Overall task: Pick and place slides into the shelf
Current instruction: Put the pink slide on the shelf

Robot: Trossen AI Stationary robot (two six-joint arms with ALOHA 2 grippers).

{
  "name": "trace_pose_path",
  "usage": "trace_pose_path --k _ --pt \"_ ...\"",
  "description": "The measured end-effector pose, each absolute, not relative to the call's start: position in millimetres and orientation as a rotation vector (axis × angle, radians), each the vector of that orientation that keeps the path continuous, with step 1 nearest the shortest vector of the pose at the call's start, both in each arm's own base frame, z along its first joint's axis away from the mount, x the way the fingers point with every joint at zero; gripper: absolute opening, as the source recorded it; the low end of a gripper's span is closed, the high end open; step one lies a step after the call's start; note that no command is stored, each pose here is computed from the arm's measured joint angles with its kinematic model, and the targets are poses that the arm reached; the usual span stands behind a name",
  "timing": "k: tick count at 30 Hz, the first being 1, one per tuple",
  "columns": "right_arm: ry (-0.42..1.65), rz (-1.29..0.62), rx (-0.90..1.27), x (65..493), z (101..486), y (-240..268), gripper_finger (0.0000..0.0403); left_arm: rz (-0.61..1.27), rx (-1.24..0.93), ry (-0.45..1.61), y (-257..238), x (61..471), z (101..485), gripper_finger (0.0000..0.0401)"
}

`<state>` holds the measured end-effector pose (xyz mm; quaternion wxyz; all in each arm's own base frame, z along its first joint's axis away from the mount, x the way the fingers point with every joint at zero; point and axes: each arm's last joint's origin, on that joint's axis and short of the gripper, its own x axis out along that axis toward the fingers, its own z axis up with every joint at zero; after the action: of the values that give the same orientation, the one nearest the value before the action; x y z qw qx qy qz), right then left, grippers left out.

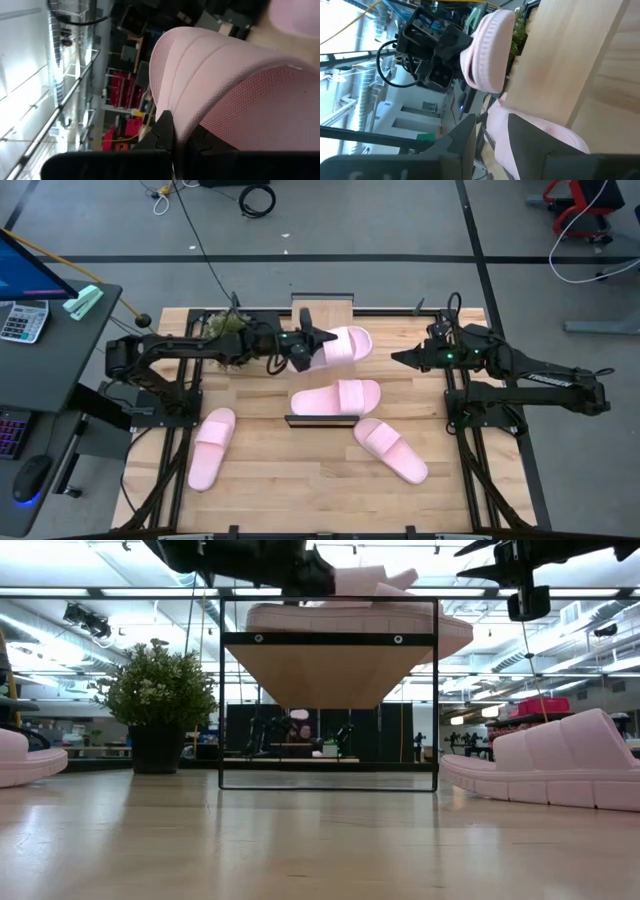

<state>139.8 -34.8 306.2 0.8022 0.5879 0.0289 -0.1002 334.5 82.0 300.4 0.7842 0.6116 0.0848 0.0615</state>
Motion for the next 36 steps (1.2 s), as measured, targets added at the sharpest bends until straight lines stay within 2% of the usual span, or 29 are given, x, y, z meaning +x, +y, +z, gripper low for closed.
trace_pose_path --k 12,20,27,36 --pt "0.068 -0.216 1.253 141.0 305.6 -35.2 0.012 0.003 1.264 0.191 79.5 333.9 292.4 0.001" --pt "0.068 -0.216 1.252 141.1 305.6 -35.2 0.012 0.011 1.258 0.199 84.6 336.6 288.2 0.001" --pt "0.071 -0.218 1.254 141.7 305.1 -35.3 0.012 -0.032 1.254 0.262 88.5 348.5 264.2 0.001" --pt "0.073 -0.221 1.254 142.4 304.8 -35.6 0.012 -0.006 1.233 0.234 89.5 351.4 267.5 0.001"
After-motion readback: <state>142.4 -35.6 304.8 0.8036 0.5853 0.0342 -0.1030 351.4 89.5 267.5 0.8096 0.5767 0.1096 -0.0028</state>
